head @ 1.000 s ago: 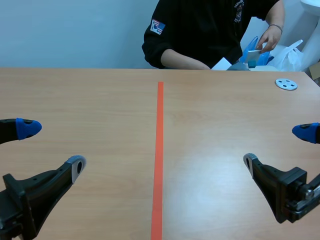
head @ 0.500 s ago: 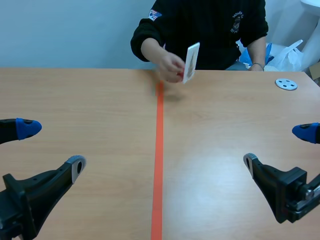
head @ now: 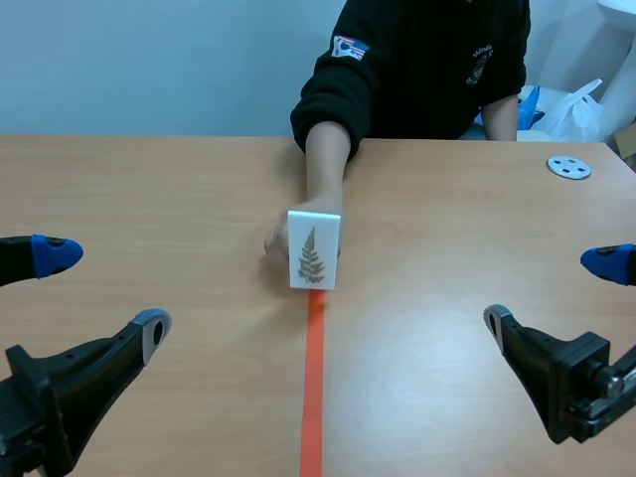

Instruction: Sort the leaf by its shape. The table is split by an orange tape line. A compound leaf with several leaflets goes to the left side, a simple leaf with one blade goes to the right side. Return to the home posture when a red brick is placed on the table.

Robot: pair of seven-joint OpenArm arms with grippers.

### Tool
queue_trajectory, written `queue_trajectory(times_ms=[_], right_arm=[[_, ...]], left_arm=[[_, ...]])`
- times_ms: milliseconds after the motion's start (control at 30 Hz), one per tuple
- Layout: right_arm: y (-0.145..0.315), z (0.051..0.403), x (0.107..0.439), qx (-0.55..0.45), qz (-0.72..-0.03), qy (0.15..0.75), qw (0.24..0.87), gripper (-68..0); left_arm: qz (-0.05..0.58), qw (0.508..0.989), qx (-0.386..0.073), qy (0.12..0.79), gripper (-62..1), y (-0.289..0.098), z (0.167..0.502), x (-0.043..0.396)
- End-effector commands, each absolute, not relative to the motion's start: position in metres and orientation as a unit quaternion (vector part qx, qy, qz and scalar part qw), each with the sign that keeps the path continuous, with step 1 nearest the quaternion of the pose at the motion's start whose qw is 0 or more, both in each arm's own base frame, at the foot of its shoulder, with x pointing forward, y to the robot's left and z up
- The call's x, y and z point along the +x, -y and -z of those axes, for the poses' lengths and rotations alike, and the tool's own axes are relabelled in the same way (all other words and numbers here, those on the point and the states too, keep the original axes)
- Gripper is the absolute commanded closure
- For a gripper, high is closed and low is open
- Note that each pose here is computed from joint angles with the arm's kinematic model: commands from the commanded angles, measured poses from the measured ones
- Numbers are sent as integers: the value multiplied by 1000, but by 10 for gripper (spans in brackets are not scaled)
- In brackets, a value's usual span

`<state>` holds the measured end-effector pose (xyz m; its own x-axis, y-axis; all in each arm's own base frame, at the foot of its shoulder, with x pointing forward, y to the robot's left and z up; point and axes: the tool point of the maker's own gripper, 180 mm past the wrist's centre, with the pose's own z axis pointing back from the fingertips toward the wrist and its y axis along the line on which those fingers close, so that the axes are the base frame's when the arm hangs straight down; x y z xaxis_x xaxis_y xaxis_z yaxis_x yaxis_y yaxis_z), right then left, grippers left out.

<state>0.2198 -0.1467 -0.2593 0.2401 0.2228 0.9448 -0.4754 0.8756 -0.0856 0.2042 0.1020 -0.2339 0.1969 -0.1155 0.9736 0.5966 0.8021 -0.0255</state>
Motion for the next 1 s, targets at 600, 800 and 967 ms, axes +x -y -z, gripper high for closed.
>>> queue_trajectory(times_ms=[600, 800, 967], right_arm=[[147, 250, 227, 106, -229, 588, 768, -646], [154, 257, 241, 98, -233, 580, 775, -646], [150, 268, 258, 109, -229, 582, 773, -646]], left_arm=[[237, 735, -211, 600, -623, -97, 223, 205], [237, 735, -211, 600, -623, -97, 223, 205], [237, 735, -211, 600, -623, -97, 223, 205]])
